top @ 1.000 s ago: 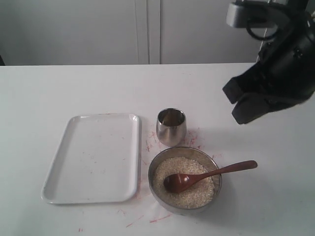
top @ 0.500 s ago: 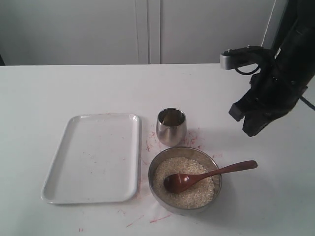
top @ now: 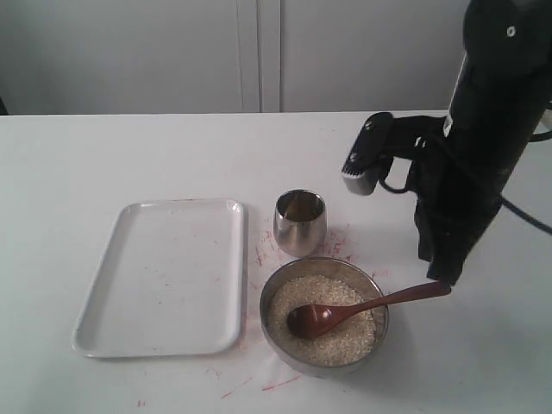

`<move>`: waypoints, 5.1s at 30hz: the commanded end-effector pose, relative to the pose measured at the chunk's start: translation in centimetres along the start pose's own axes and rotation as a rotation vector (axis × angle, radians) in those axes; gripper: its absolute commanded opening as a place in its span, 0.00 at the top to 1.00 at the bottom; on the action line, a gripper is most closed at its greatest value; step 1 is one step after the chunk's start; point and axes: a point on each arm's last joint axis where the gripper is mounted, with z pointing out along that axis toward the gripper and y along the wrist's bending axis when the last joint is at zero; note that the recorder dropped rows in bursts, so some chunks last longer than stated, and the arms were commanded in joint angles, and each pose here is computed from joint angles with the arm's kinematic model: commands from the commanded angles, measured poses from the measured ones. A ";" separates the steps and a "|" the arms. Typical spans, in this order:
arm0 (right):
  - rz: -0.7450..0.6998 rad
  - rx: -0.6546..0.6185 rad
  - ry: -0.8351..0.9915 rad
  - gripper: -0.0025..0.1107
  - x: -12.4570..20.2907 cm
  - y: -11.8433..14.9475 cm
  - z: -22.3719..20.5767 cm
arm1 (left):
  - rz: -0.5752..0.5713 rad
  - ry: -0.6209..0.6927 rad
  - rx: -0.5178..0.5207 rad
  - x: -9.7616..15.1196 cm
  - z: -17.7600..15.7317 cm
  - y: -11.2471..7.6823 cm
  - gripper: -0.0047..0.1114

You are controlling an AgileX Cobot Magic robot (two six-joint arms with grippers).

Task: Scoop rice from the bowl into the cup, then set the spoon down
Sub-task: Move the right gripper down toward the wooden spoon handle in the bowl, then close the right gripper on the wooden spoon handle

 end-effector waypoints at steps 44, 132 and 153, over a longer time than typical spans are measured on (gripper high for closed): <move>-0.561 0.010 0.017 0.52 0.5 3.6 1.7 | -0.008 -0.006 0.000 -0.1 0.0 0.0 0.84; -0.387 0.024 0.053 0.64 -1.6 1.6 7.1 | -0.008 -0.006 0.000 -0.1 0.0 0.0 0.84; -0.363 0.007 0.073 0.88 -1.4 1.7 7.1 | -0.008 -0.006 0.000 -0.1 0.0 0.0 0.84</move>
